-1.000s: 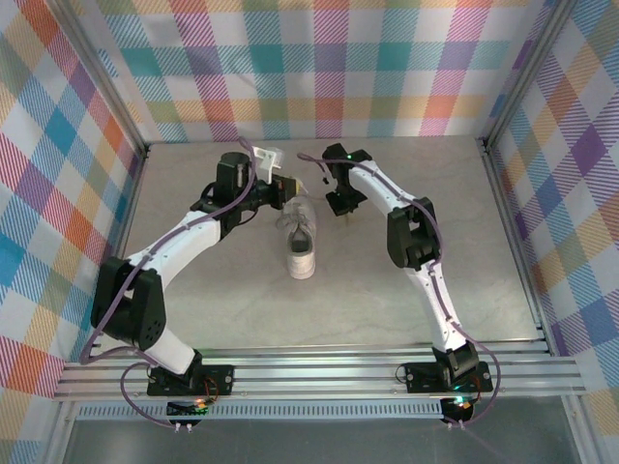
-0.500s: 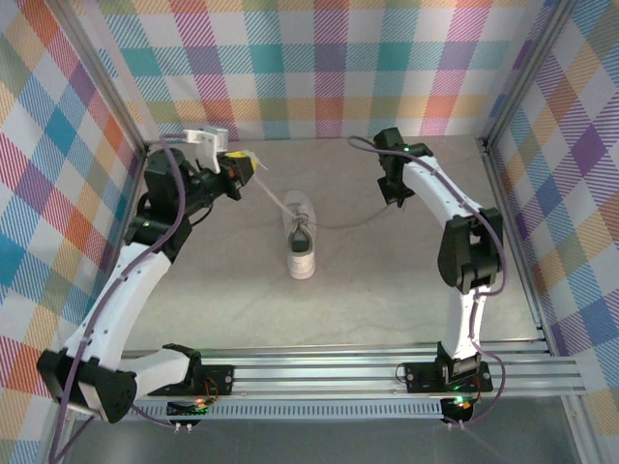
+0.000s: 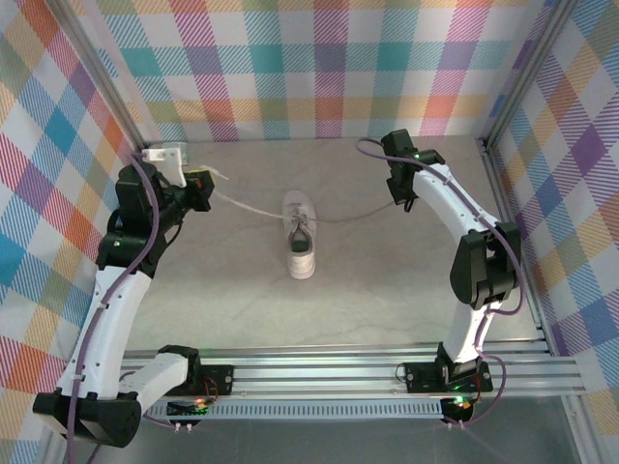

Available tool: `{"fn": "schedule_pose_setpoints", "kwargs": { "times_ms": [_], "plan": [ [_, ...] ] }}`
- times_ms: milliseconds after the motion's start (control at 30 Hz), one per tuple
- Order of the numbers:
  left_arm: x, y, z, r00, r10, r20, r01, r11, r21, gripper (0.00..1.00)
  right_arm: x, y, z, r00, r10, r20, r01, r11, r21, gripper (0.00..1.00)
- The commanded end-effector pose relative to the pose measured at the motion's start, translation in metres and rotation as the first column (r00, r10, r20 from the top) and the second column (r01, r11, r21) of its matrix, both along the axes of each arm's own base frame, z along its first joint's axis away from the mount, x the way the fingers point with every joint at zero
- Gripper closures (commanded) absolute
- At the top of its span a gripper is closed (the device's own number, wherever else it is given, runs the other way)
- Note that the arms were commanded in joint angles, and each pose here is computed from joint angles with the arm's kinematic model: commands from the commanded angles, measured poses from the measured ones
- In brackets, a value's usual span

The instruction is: Tie the shoes

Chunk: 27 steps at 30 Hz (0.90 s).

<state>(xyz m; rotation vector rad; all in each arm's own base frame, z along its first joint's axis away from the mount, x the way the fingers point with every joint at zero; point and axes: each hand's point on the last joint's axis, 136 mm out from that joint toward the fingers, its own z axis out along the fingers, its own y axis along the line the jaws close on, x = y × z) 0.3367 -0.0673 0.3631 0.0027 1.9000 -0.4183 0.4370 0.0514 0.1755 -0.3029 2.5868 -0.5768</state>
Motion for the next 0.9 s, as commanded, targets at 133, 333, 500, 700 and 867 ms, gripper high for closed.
{"fn": "schedule_pose_setpoints", "kwargs": {
  "times_ms": [133,333,500,700,867],
  "plan": [
    [0.002,0.06,-0.056,0.957,0.205,-0.204,-0.223,0.972,-0.069,1.0,-0.017,-0.037,0.019,1.0,-0.015,0.002,0.015,0.999,0.043,1.0],
    [0.006,0.091,-0.104,0.903,0.271,-0.333,-0.344,0.92,-0.186,1.0,-0.022,-0.042,-0.007,0.997,-0.01,-0.079,0.014,0.998,0.056,1.0],
    [-0.008,0.139,-0.156,0.791,0.35,-0.502,-0.514,0.825,-0.235,1.0,-0.021,-0.041,-0.032,0.991,-0.003,-0.134,0.015,0.996,0.09,1.0],
    [-0.01,0.169,-0.181,0.745,0.362,-0.56,-0.591,0.747,-0.303,1.0,-0.013,-0.04,-0.048,0.988,0.008,-0.155,0.007,0.995,0.099,1.0],
    [-0.014,0.179,-0.207,0.699,0.355,-0.62,-0.621,0.731,-0.282,1.0,-0.013,-0.05,-0.059,0.984,-0.01,-0.175,0.03,0.994,0.107,1.0]
  ]
}}
